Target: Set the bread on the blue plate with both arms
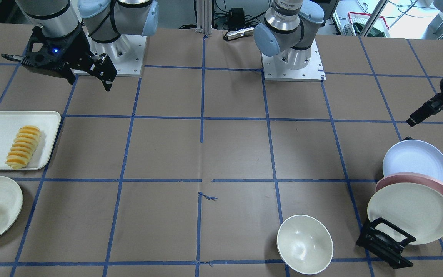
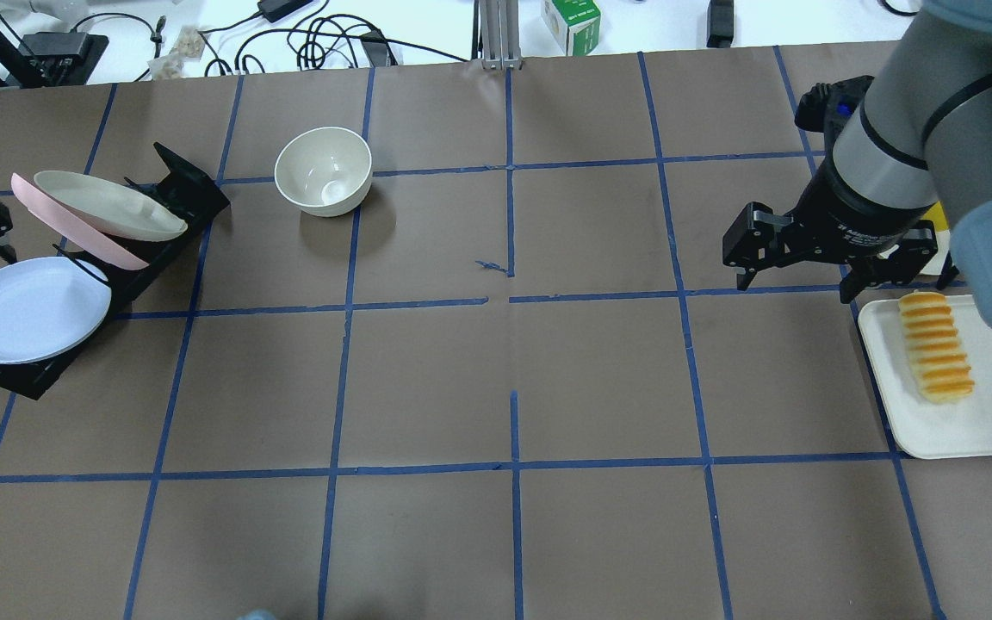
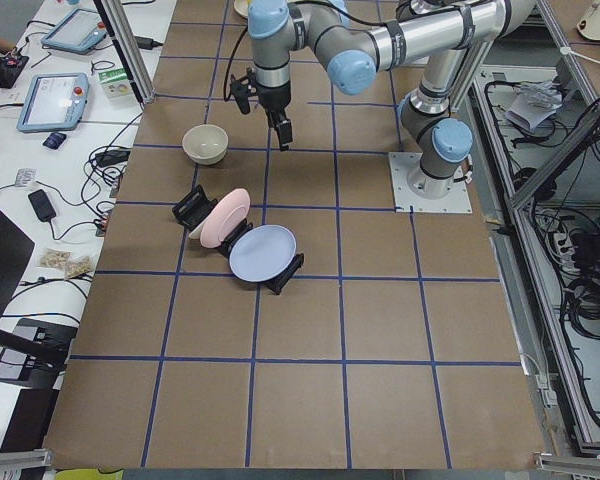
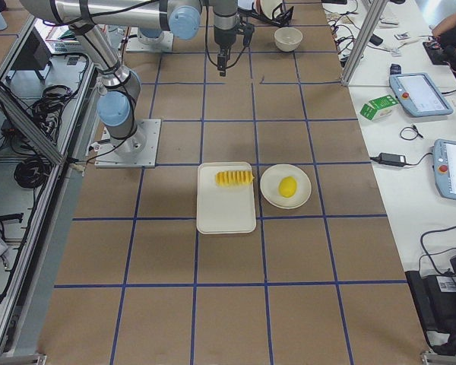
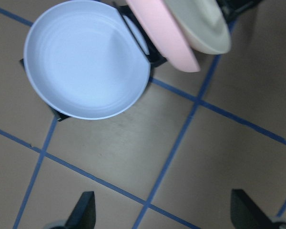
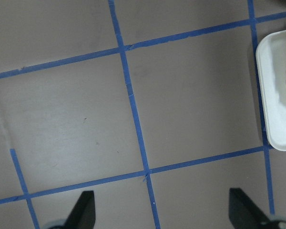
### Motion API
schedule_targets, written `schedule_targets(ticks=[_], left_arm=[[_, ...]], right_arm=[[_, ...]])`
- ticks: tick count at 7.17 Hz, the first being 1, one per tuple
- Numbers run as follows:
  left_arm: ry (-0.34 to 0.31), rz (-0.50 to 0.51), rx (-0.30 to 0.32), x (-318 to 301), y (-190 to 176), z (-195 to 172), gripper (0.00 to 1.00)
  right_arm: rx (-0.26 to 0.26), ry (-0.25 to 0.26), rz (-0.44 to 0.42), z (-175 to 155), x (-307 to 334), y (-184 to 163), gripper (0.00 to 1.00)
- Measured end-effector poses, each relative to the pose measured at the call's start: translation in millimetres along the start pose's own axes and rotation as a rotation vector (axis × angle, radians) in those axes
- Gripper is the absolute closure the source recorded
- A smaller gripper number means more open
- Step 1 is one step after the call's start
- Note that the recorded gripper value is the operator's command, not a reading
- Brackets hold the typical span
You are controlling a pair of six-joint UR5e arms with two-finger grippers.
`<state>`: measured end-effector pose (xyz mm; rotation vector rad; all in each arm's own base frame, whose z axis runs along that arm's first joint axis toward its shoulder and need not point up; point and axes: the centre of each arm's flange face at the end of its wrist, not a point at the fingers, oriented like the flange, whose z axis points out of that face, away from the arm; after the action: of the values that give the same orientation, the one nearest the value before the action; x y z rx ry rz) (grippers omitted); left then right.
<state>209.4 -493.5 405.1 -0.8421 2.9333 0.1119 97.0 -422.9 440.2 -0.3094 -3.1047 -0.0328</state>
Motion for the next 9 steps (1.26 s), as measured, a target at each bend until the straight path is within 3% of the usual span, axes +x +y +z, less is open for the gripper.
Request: schedule_targets(ticks=[2, 5, 6, 8, 9], left_arm=[[-0.024, -0.072, 0.042, -47.9, -40.9, 59.4, 0.00], [-0.019, -0.125, 0.012, -93.1, -67.3, 121.2, 0.07], [-0.020, -0.124, 0.015, -96.3, -74.7, 132.8, 0.28], [-0.019, -0.106, 0.012, -97.4, -82.3, 147.4, 0.54], [-0.017, -0.102, 0.007, -97.3, -83.4, 151.4, 0.55]], right_arm=[[-0.027, 0.034, -0.005, 17.0, 39.1, -14.6, 0.00], [-0.045, 0.032, -0.102, 44.4, 110.2, -46.0, 0.00], [-0.043, 0.029, -0.133, 56.4, 133.1, -56.7, 0.00], [-0.045, 0.023, -0.156, 87.8, 179.8, -75.2, 0.00], [-0.043, 0.020, -0.165, 105.6, 201.0, -82.7, 0.00]])
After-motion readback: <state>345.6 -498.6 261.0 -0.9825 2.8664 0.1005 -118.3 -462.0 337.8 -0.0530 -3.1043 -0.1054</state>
